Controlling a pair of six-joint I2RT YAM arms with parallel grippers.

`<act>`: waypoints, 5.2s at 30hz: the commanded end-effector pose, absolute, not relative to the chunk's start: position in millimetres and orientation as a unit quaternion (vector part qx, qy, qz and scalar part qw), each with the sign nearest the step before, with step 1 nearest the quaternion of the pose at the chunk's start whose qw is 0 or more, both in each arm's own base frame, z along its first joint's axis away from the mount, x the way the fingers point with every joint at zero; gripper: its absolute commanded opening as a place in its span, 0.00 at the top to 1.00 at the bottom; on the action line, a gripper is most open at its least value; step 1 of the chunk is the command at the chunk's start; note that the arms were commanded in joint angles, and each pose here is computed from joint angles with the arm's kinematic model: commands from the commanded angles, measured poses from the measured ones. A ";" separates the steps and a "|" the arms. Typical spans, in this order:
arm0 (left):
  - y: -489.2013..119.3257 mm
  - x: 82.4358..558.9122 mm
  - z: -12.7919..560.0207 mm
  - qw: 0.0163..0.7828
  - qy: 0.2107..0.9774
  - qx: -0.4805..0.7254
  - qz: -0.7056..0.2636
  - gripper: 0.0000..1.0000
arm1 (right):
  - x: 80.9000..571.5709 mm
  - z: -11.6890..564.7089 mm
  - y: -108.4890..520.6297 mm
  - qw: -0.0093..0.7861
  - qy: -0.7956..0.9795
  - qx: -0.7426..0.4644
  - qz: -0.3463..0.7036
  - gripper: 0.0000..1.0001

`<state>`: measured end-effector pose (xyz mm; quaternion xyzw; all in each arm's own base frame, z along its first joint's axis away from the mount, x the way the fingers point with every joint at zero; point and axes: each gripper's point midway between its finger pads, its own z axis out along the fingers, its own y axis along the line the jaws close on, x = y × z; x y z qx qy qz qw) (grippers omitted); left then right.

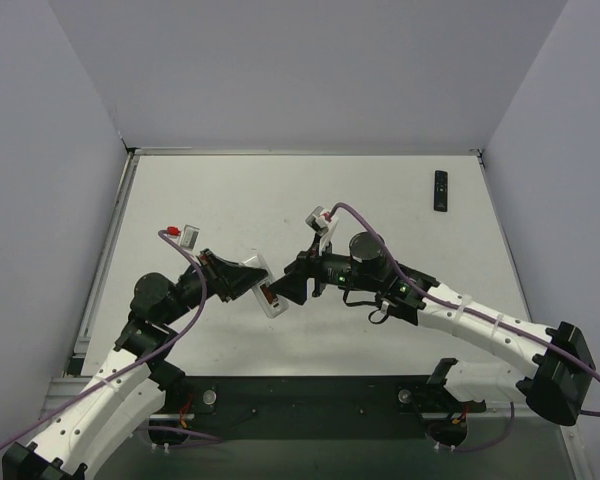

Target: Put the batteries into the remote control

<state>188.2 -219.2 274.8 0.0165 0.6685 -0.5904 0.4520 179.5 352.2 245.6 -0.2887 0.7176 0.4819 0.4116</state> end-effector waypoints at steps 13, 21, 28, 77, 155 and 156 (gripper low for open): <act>-219.6 179.9 306.6 0.481 0.627 0.049 -0.611 1.00 | 175.5 262.1 369.0 0.384 0.694 -0.275 0.544 0.55; -220.2 177.4 312.9 0.485 0.621 0.059 -0.614 1.00 | 182.0 254.6 370.7 0.379 0.706 -0.262 0.538 0.67; -218.7 173.8 317.3 0.495 0.615 0.072 -0.610 1.00 | 196.6 225.6 359.4 0.385 0.752 -0.252 0.472 0.70; -32.5 184.3 273.9 0.703 0.692 -0.083 -0.144 1.00 | 267.8 91.7 468.3 0.300 0.738 -0.511 0.322 0.46; -19.1 182.0 272.3 0.710 0.686 -0.102 -0.120 1.00 | 295.6 38.1 525.6 0.296 0.754 -0.499 0.307 0.65; -19.6 182.4 272.2 0.710 0.687 -0.101 -0.120 1.00 | 295.5 38.6 525.0 0.295 0.754 -0.499 0.310 0.65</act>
